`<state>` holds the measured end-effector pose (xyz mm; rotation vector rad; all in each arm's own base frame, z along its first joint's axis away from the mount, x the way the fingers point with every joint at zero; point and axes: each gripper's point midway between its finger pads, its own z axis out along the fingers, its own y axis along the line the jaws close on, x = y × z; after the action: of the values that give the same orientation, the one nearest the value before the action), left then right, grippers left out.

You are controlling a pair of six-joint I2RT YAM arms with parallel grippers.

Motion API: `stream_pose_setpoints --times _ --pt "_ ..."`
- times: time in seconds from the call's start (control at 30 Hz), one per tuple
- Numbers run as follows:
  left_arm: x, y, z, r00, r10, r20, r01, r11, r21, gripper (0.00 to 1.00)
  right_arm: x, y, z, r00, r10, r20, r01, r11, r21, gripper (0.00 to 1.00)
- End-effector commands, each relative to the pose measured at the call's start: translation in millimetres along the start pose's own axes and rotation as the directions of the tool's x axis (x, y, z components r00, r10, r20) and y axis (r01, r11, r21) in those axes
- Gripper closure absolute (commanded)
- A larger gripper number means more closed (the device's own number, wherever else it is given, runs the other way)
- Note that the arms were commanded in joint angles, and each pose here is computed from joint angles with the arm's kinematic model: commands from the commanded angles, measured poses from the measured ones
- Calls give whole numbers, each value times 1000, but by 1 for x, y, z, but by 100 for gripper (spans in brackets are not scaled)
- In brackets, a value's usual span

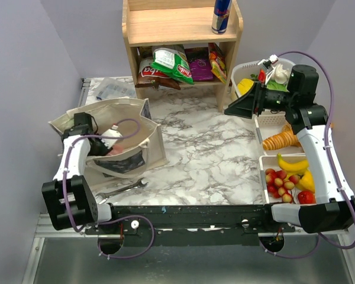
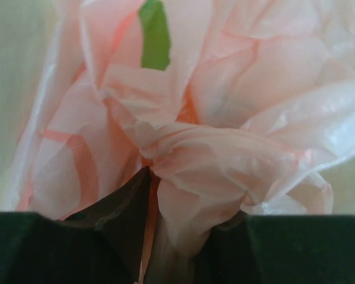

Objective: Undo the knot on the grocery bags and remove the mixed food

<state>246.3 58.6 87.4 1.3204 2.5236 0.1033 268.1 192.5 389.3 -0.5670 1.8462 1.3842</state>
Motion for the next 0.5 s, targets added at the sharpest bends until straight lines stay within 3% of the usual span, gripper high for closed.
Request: stream_pose_setpoints --times 0.0,0.1,0.3,0.4,0.47 --pt "54 30 -20 916 -372 -151 356 926 -122 70 3 4 -4 999 -31 8 31 999 9 9" --pt "81 43 -32 811 -563 -159 540 825 -167 69 6 5 -5 999 -33 2 33 999 7 8" --pt "144 88 -46 652 -748 -123 677 648 -350 60 8 5 -5 999 -32 -6 32 999 -2 9" --pt "146 96 -54 638 -766 -77 691 614 -381 52 7 5 -5 999 -37 -8 37 999 -3 8" --pt "130 92 -59 671 -740 -32 681 633 -369 36 10 5 -5 999 -39 -13 39 999 -1 8"
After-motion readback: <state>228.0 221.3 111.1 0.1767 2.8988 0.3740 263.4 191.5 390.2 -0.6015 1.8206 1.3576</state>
